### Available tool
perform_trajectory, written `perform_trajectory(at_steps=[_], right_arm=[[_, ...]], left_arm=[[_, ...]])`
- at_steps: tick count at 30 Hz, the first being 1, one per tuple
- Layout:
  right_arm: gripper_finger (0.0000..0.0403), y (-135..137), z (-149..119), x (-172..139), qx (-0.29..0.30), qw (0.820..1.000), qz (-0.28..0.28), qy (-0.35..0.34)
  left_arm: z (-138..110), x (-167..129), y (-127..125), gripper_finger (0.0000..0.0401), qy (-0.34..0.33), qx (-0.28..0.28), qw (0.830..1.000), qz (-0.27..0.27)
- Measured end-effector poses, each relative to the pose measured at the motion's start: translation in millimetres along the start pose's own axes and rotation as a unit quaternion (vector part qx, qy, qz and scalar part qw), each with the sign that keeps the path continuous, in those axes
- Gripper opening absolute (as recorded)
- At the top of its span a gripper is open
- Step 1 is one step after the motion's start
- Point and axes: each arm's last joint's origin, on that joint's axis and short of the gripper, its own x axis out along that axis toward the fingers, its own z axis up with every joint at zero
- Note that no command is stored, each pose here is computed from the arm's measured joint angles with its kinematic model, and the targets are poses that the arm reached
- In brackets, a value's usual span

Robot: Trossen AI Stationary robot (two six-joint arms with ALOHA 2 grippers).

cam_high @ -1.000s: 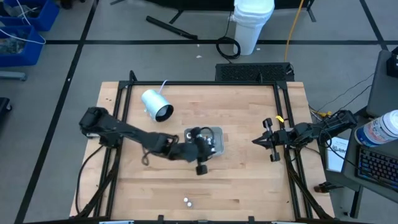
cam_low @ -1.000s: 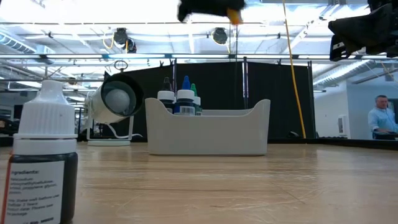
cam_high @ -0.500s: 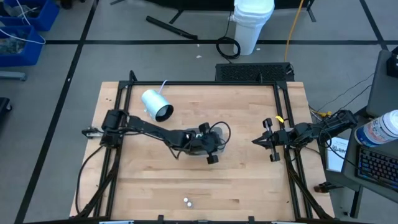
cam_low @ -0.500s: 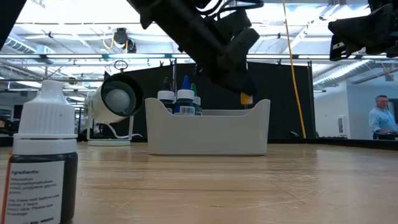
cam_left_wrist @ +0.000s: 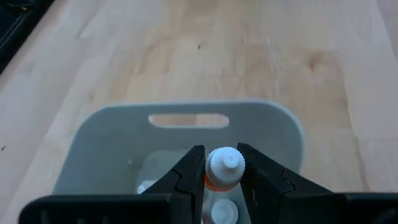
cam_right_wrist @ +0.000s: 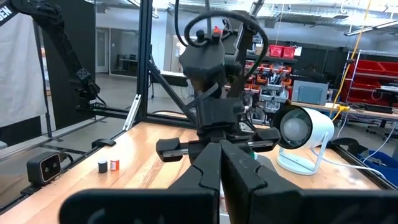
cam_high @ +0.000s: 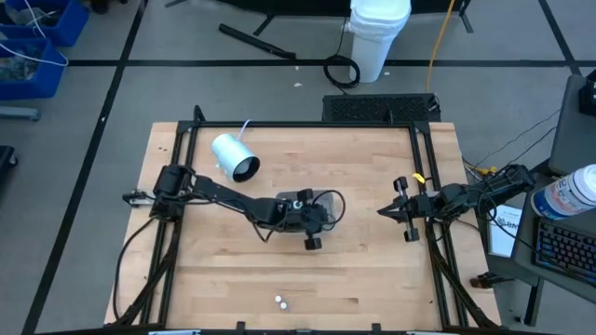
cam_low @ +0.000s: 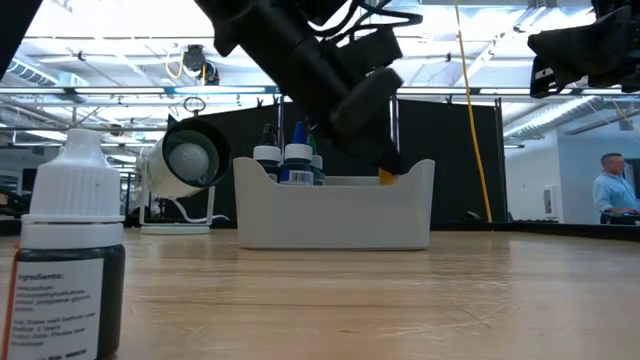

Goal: Pick & Place food coloring
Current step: Put the small orange food coloring bottle into the gray bin

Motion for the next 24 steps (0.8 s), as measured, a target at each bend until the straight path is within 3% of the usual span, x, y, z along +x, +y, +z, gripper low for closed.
perform_trajectory(at_steps=[16, 24], right_arm=[[0.0000, 0.0, 0.0, 0.0, -0.001, 1.000, 0.000, 0.000], [0.0000, 0.0, 0.0, 0.0, -0.001, 1.000, 0.000, 0.000]], left_arm=[[-4.7, 1.3, -0.9, 0.0090, -0.001, 0.007, 1.000, -0.013], [-4.8, 1.8, -0.6, 0.0090, 0.000, 0.067, 0.997, -0.030]])
